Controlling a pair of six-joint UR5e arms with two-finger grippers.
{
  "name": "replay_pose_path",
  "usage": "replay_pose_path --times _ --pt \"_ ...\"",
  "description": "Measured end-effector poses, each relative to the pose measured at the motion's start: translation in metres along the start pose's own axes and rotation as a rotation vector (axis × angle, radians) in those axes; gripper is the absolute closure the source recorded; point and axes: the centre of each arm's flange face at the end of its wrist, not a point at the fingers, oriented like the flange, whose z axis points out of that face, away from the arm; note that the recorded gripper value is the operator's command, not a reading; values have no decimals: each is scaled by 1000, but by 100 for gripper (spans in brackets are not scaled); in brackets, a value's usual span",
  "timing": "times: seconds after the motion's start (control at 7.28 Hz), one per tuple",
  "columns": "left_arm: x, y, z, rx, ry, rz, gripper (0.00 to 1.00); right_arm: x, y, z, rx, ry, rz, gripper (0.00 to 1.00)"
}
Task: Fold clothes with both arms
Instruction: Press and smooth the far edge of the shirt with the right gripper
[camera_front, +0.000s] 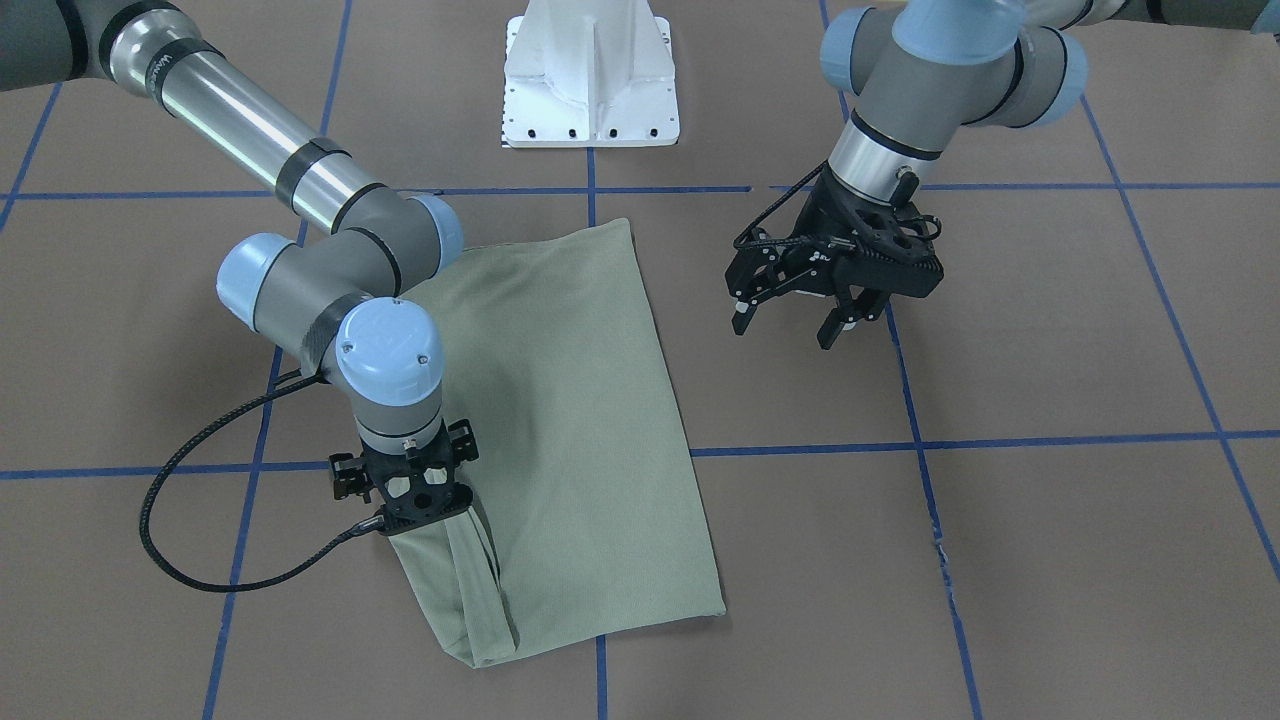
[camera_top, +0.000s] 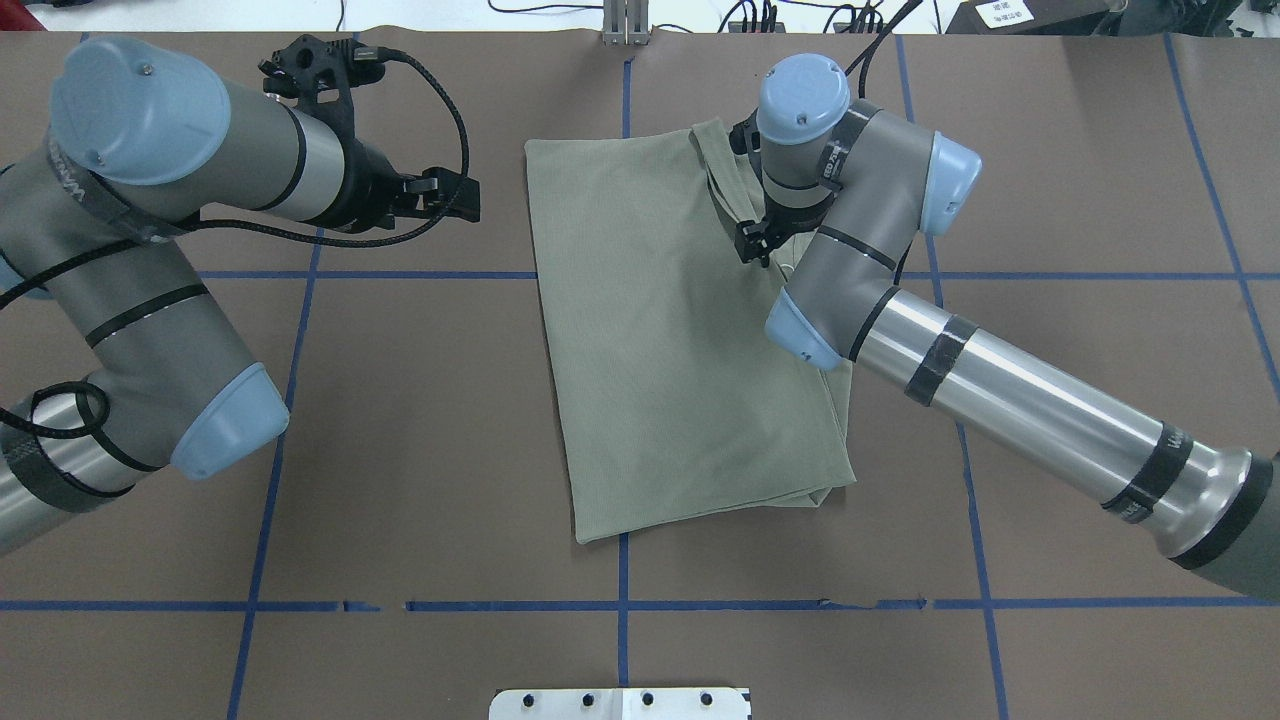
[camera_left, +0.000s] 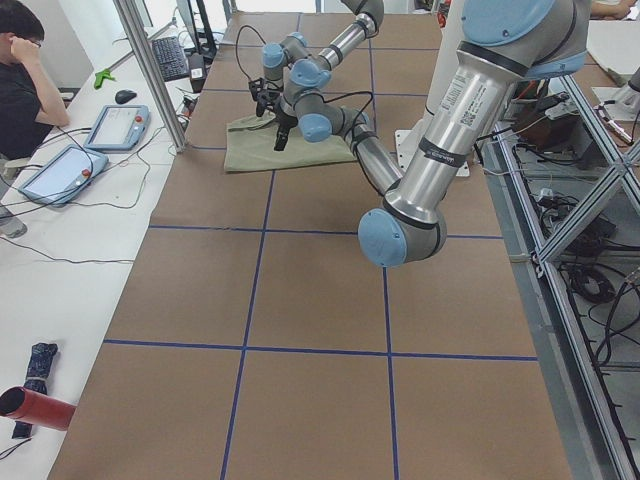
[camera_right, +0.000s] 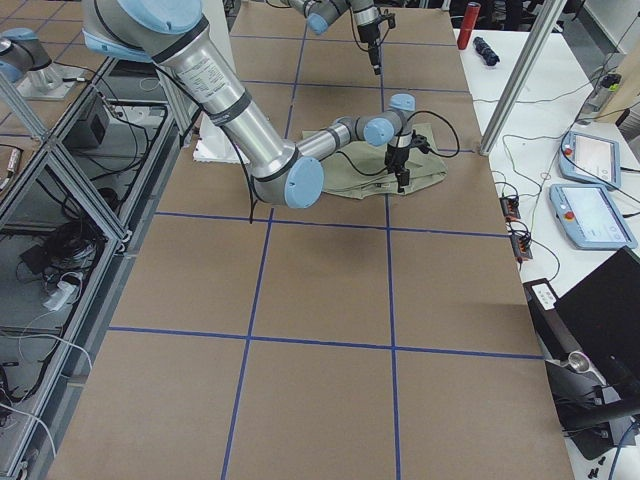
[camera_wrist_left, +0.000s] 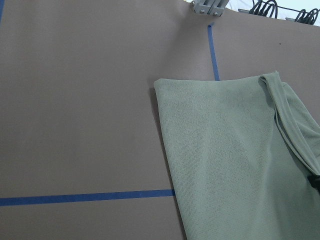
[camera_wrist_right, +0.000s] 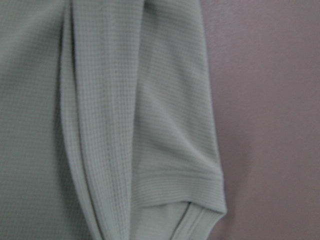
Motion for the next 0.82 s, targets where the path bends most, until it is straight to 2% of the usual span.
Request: replay_pose_path --times 0.41,0.82 --pt "2 0 -1 0 4 -20 0 60 -22 6 -21 40 -4 0" --pt "-1 2 0 -2 -1 -24 0 31 -55 -39 30 1 -15 0"
